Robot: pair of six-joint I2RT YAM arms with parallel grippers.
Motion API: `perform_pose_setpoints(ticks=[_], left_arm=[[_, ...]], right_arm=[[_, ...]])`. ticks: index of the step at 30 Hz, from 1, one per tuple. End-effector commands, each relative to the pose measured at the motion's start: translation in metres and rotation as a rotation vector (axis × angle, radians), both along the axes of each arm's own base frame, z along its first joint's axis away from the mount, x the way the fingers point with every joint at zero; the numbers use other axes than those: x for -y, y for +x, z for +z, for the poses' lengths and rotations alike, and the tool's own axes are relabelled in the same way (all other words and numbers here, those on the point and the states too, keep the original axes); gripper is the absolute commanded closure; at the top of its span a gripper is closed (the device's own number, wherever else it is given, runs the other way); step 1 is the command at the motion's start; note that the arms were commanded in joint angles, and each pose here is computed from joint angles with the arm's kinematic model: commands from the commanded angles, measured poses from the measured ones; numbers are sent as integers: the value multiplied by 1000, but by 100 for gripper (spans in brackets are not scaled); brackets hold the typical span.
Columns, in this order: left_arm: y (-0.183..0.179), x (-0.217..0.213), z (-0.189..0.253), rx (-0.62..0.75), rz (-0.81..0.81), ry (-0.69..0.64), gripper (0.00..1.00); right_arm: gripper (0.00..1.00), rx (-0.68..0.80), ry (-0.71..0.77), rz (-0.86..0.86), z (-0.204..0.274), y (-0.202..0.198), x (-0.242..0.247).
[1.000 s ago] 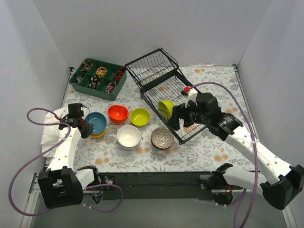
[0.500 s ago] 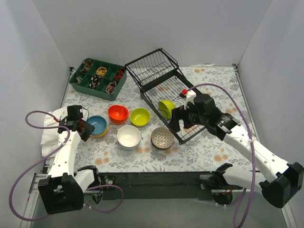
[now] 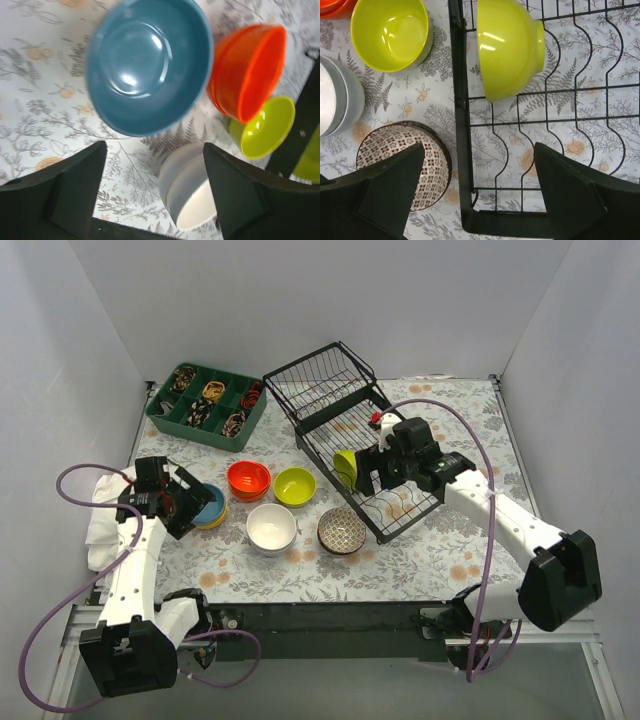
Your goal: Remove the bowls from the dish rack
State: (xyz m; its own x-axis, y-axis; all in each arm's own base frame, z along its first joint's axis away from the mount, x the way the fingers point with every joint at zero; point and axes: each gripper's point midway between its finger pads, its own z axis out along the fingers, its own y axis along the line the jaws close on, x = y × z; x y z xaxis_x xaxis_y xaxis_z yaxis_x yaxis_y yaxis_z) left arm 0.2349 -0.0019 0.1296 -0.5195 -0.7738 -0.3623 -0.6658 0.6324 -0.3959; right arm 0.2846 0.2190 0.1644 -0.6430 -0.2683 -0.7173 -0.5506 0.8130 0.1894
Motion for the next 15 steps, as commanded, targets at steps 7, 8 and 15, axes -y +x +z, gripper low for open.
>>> perform_pose_setpoints(ticks=[7,8,15], left_arm=[[-3,69,34,191,-403,-191,2],[-5,74,34,197,-427,-207,2],[-13,83,37,221,-494,-215,2]], right_arm=[[1,33,176,20,16,71,-20],[1,23,179,32,10,77,-21],[1,-38,219,123,-11,87,-38]])
